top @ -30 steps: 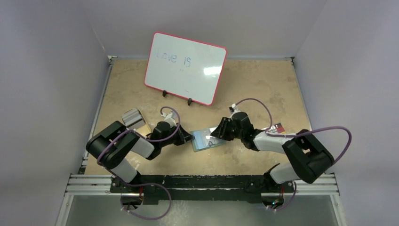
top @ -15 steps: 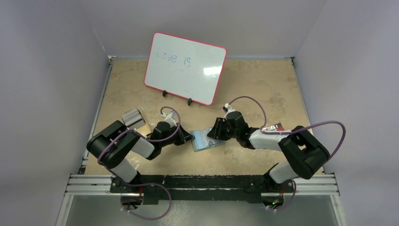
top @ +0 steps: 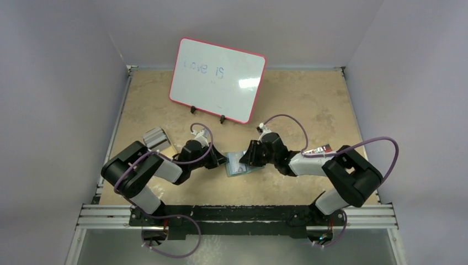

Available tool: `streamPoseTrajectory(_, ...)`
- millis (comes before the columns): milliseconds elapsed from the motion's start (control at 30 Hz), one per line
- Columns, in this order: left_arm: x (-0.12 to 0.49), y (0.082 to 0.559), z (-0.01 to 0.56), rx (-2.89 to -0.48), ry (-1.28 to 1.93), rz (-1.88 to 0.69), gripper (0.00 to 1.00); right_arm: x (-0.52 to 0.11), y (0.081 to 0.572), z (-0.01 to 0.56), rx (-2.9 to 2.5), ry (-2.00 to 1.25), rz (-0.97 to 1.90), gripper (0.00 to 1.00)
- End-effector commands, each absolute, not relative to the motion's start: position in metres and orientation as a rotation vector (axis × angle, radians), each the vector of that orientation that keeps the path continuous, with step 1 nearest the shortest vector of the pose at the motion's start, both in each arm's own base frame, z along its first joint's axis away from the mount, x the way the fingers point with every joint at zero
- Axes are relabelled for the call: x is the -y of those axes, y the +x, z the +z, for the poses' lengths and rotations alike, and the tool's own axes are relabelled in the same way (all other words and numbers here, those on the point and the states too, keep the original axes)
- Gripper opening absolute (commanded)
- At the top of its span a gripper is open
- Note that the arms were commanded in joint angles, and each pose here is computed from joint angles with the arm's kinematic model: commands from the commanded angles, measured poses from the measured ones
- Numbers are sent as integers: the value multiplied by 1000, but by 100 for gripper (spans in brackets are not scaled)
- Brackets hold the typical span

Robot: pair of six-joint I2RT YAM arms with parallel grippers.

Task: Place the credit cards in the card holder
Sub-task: Insert the credit card into the card holder.

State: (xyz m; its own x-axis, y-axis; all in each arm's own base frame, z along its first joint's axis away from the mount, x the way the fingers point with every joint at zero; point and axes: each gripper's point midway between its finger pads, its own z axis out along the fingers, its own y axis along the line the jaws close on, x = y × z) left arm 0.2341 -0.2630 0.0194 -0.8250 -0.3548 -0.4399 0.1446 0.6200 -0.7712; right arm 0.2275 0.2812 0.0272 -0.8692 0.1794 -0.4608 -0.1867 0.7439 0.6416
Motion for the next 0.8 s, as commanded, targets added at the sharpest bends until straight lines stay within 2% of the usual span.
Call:
streamPoseTrajectory(0,267,237,20,-2297,-82,-1112,0,-298,224,41,-2400,-82,1060,32)
streamPoseTrajectory(300,269,235,25,-2336,-2,-1092,0,-298,229,50,-2347,-204,1021,36)
streamPoseTrajectory(500,281,230,41,-2321,27,-1192,2,-298,227,53,-2345,-209,1038,38)
streamPoseTrajectory(667,286,229,58,-2281,31,-1251,7,-275,223,59,-2358,-109,948,29)
streamPoseTrajectory(767,294,230,75,-2221,22,-1338,14,-266,226,61,-2351,-87,887,26)
